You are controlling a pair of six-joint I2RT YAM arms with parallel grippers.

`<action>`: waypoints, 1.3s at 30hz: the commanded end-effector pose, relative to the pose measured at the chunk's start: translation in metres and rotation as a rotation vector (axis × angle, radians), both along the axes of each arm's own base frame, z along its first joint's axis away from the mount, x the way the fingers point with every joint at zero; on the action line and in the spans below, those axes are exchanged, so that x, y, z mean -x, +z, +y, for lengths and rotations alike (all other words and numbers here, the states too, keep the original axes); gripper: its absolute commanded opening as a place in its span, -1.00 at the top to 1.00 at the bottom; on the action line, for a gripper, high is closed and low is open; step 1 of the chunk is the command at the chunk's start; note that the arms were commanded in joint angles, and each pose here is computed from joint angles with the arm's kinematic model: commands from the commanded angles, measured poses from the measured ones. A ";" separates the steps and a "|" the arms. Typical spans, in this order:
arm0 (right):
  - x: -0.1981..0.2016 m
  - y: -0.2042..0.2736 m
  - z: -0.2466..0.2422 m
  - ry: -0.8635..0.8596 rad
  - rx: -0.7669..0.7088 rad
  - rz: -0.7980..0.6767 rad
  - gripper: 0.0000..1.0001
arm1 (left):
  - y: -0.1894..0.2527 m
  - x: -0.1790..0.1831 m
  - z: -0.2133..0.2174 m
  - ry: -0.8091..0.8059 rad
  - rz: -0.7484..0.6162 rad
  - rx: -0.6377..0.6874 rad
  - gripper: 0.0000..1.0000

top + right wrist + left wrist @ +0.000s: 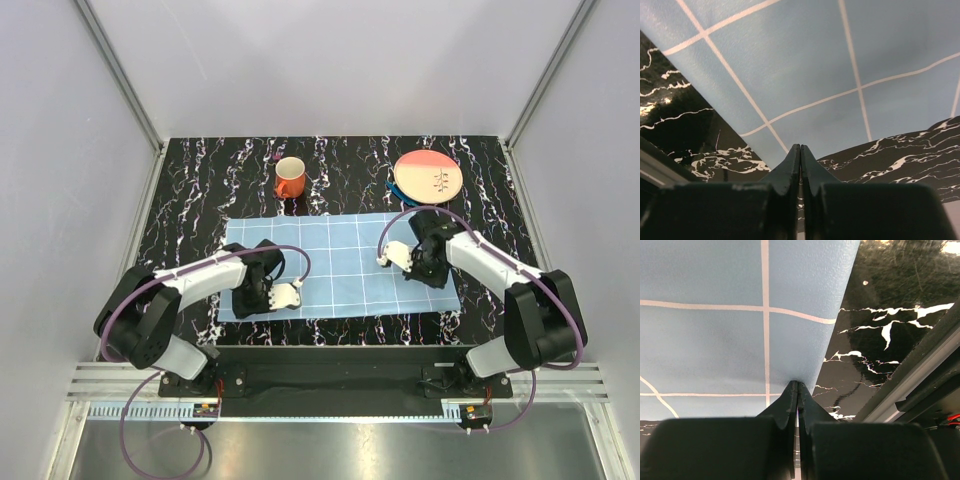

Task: Set the dinner table for one person
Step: Flatten out the napkin at the center of the board.

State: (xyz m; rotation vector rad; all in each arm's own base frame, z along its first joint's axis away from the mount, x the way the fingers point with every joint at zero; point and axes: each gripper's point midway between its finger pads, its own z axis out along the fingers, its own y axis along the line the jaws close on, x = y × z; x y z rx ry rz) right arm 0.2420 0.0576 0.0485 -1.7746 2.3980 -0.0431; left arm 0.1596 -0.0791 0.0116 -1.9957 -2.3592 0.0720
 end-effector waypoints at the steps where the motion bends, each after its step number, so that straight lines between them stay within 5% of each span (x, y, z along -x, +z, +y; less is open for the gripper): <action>1: 0.016 -0.004 -0.008 0.038 0.031 0.037 0.91 | -0.002 -0.011 0.011 -0.014 -0.030 -0.058 1.00; 39: 0.046 -0.050 -0.015 -0.069 0.034 0.174 0.99 | 0.008 -0.043 0.006 -0.010 -0.067 -0.066 1.00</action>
